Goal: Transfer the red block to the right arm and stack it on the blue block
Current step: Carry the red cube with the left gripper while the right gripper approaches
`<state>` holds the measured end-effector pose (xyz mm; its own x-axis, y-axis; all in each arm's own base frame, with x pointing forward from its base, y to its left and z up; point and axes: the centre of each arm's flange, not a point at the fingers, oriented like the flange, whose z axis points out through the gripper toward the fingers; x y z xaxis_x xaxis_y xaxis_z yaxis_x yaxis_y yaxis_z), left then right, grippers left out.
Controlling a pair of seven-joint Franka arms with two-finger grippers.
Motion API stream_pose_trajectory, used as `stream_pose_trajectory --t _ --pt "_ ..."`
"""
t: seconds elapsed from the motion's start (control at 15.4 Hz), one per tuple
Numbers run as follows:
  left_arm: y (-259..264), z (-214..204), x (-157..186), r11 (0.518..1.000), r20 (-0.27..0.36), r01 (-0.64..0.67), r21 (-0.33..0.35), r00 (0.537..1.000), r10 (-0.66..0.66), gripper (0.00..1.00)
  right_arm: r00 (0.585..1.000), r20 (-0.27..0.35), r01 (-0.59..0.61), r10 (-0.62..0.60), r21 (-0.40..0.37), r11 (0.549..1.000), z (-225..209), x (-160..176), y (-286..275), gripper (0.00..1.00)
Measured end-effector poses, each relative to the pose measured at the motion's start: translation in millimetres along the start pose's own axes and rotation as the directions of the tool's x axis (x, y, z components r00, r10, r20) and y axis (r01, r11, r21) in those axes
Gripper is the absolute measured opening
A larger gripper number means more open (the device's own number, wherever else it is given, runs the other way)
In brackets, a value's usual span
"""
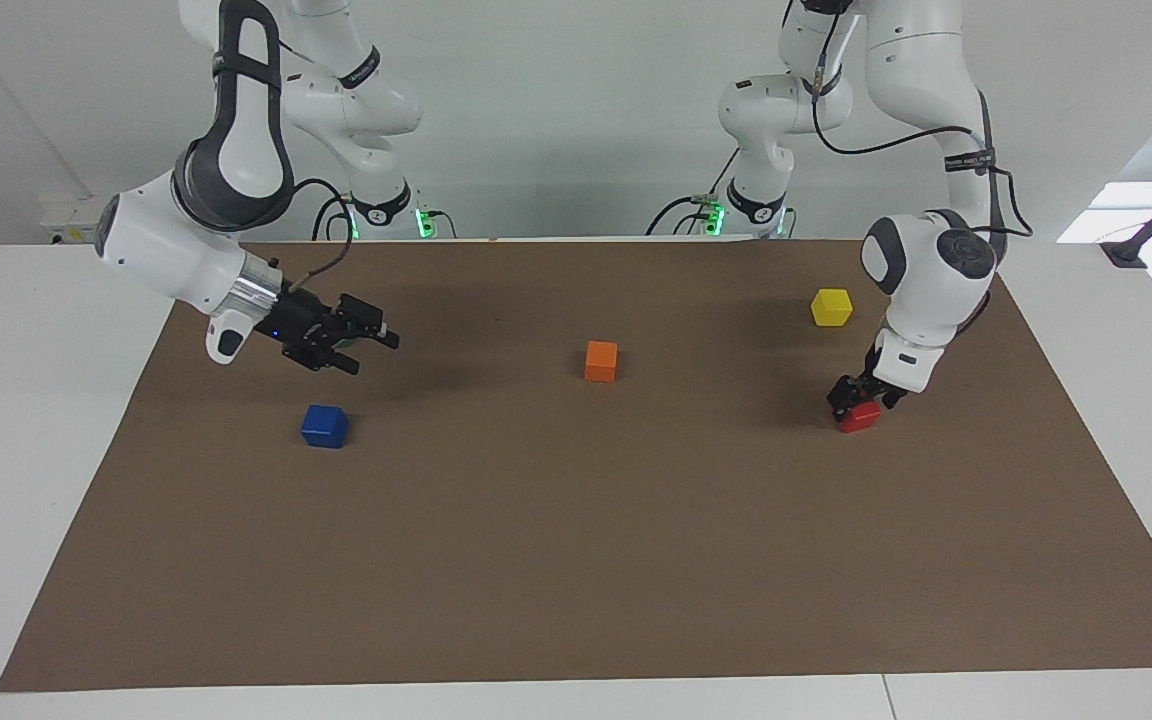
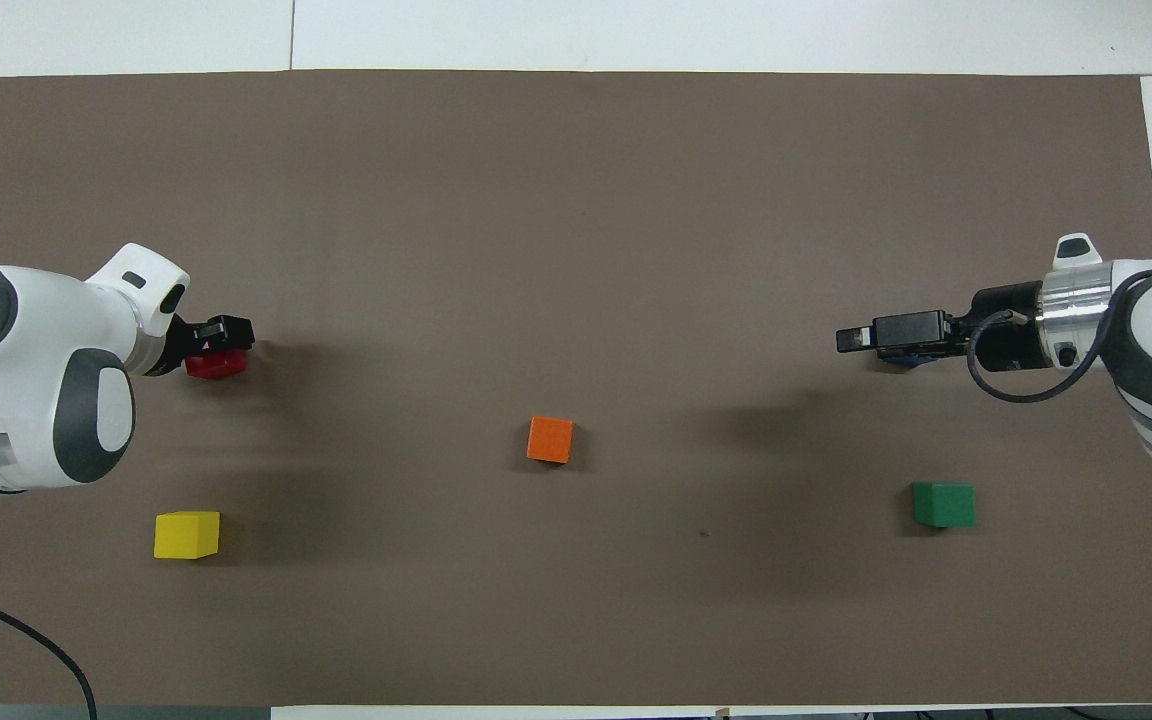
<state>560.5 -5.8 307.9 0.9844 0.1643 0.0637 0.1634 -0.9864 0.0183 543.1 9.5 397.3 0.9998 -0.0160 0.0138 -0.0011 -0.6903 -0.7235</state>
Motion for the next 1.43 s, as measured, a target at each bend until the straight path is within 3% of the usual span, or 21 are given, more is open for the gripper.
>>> stream_pose_trajectory --t 0.19,0.45,0.71,0.97,1.1,1.23,1.43 --pt "3 -12 11 1.0 0.066 -0.002 0.011 0.998 0.001 0.54 0.999 -0.037 -0.001 0.008 0.189 0.982 16 -3 -4 1.0" --pt "10 -88 38 0.994 0.173 0.111 -0.005 0.979 -0.108 0.54 0.999 -0.041 -0.009 0.027 0.387 0.922 35 -7 -28 1.0" --pt "34 -153 25 0.926 0.293 0.367 -0.092 0.899 -0.327 0.54 1.0 0.01 -0.02 0.017 0.551 0.834 85 -13 -18 1.0" --pt "67 -232 -9 0.728 0.485 0.658 -0.193 0.709 -0.512 0.54 0.994 0.11 -0.095 0.023 0.717 0.69 135 -19 -20 1.0" --pt "83 -260 -25 0.633 0.583 0.752 -0.184 0.602 -0.546 0.54 0.991 0.137 -0.11 0.006 0.766 0.633 154 -22 -42 1.0" --pt "111 -273 -38 0.524 0.679 0.845 -0.108 0.447 -0.582 0.54 0.989 0.148 -0.117 -0.011 0.818 0.564 167 -26 -68 1.0" --pt "164 -272 -59 0.434 0.744 0.901 0.023 0.274 -0.609 0.54 0.983 0.182 -0.149 -0.03 0.877 0.457 186 -33 -89 1.0"
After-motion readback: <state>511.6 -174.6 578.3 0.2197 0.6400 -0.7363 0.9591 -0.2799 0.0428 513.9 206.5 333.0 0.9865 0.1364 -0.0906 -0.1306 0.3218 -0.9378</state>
